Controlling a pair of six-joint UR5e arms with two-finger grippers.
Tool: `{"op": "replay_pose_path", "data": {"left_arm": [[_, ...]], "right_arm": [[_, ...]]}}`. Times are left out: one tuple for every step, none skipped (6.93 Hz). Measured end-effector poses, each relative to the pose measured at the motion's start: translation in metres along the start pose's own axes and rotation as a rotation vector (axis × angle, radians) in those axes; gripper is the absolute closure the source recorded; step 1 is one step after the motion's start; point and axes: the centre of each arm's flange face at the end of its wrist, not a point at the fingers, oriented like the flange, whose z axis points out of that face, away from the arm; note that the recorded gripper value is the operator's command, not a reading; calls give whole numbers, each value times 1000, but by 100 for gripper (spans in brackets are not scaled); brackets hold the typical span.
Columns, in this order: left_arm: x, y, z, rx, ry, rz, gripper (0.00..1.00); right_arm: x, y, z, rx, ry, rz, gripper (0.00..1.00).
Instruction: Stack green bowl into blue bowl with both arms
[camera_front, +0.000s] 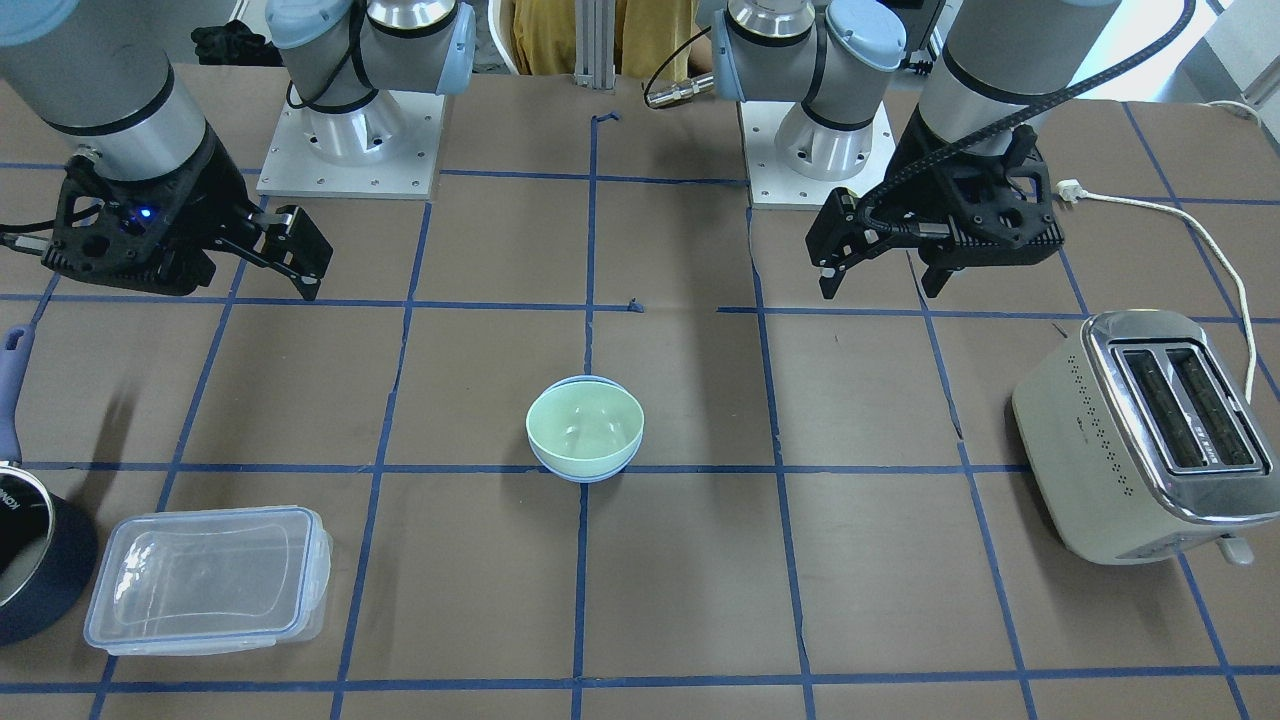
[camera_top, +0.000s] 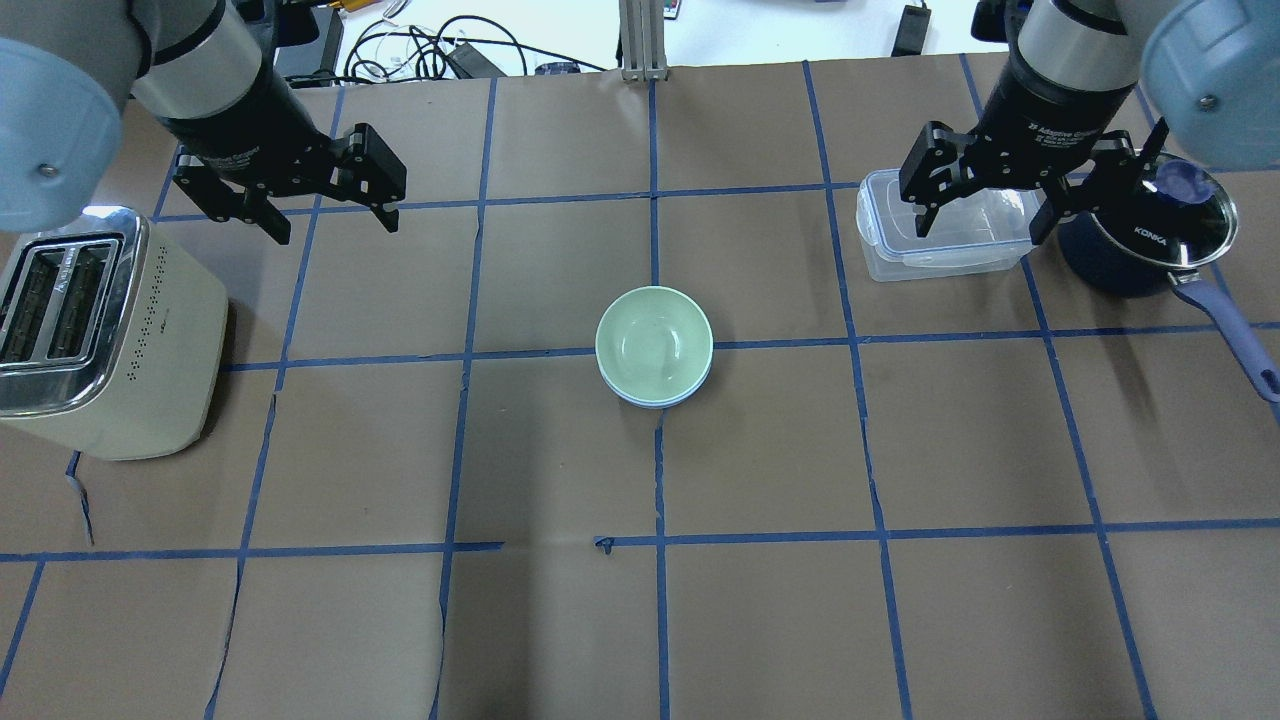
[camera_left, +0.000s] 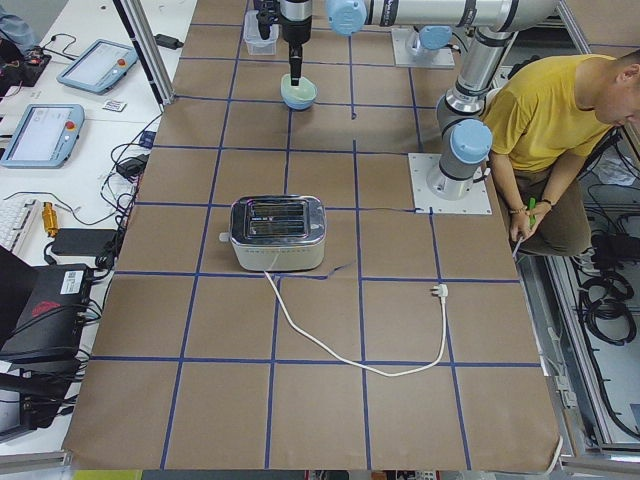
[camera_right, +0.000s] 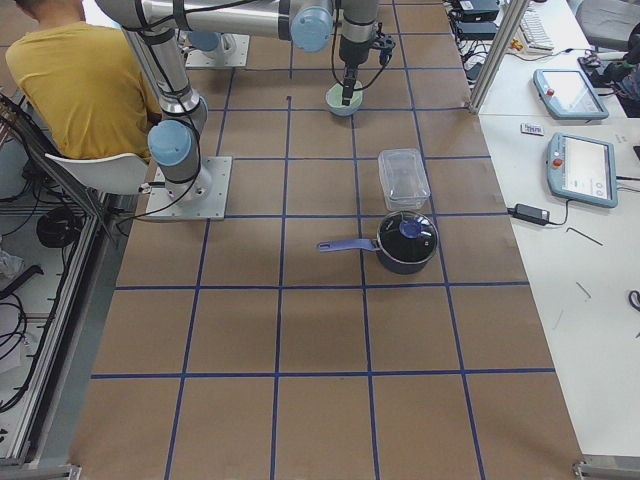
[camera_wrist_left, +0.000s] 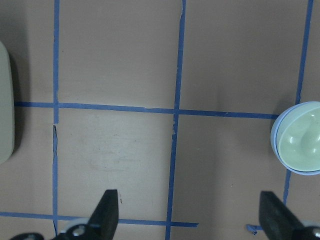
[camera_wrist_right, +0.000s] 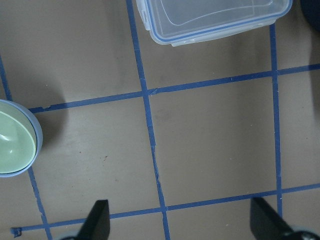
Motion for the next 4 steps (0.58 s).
{"op": "replay_pose_path", "data": {"left_arm": [[0,0,0,1,1,0,0],[0,0,-1,1,1,0,0],[0,0,0,1,1,0,0],[0,0,-1,1,1,0,0]], "right_arm": [[-1,1,-1,0,-4,-1,0],[-1,2,-2,0,-6,-2,0],[-2,2,-2,-1,-7,-3,0],[-2,1,-1,-1,-7,-4,0]]}}
